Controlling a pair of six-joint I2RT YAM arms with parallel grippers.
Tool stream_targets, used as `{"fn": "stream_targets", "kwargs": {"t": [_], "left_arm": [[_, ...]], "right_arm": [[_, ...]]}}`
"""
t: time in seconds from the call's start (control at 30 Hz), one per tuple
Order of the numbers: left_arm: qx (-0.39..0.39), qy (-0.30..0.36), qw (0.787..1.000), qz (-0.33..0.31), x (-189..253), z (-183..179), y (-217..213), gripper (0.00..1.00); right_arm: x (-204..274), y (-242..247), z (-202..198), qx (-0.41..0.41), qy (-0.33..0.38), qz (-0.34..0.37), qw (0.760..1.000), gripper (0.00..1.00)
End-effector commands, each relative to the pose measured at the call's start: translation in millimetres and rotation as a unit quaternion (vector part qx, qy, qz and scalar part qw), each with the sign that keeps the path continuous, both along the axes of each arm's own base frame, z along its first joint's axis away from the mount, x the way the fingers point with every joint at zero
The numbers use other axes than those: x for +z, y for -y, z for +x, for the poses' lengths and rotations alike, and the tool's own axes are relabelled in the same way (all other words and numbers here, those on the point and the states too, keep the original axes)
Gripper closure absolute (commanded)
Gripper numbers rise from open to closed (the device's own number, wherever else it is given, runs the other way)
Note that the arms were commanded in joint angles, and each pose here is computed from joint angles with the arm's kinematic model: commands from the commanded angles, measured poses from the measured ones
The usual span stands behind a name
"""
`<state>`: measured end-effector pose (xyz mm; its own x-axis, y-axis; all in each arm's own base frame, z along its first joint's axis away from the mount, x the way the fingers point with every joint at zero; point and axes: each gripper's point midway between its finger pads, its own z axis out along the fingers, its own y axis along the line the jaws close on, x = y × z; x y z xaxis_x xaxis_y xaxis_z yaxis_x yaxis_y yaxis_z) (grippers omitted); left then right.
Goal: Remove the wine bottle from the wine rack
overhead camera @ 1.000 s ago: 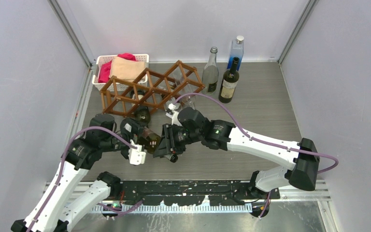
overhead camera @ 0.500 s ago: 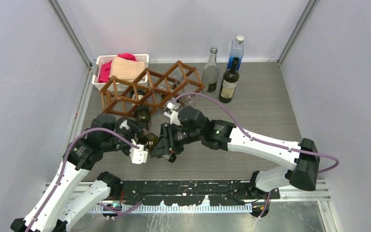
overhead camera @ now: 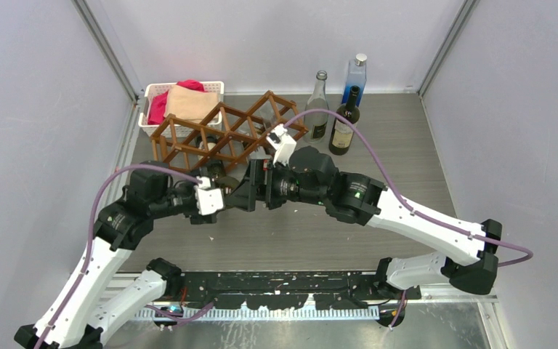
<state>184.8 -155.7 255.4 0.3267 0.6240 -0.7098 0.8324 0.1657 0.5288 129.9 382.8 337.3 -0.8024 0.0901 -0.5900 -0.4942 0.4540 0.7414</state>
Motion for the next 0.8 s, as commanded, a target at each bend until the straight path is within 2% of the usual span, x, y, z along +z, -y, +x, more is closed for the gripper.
{"fn": "stream_targets", "kwargs": {"t": [0.0,0.23,0.47,0.63,0.77], "left_arm": [[0.041,0.009,0.993,-0.115,63.1,10.8,13.5,1.00],[0.061,-0.048,0.983,-0.165,78.1,6.1,20.3,1.00],[0.068,-0.135,0.963,-0.225,90.2,-6.6,32.5,1.00],[0.052,-0.209,0.947,-0.237,85.5,-21.3,42.6,1.00],[0.048,-0.238,0.941,-0.236,83.1,-26.9,45.6,1.00]], "right_arm": [[64.5,28.9,20.8,-0.067,0.105,0.037,0.992,0.00],[87.9,46.9,28.4,-0.094,0.157,0.050,0.982,0.00],[95.0,38.3,37.5,-0.098,0.188,0.052,0.976,0.01],[111.5,22.8,50.6,-0.107,0.222,0.062,0.967,0.10],[117.5,8.8,62.2,-0.114,0.239,0.055,0.963,0.17]]}}
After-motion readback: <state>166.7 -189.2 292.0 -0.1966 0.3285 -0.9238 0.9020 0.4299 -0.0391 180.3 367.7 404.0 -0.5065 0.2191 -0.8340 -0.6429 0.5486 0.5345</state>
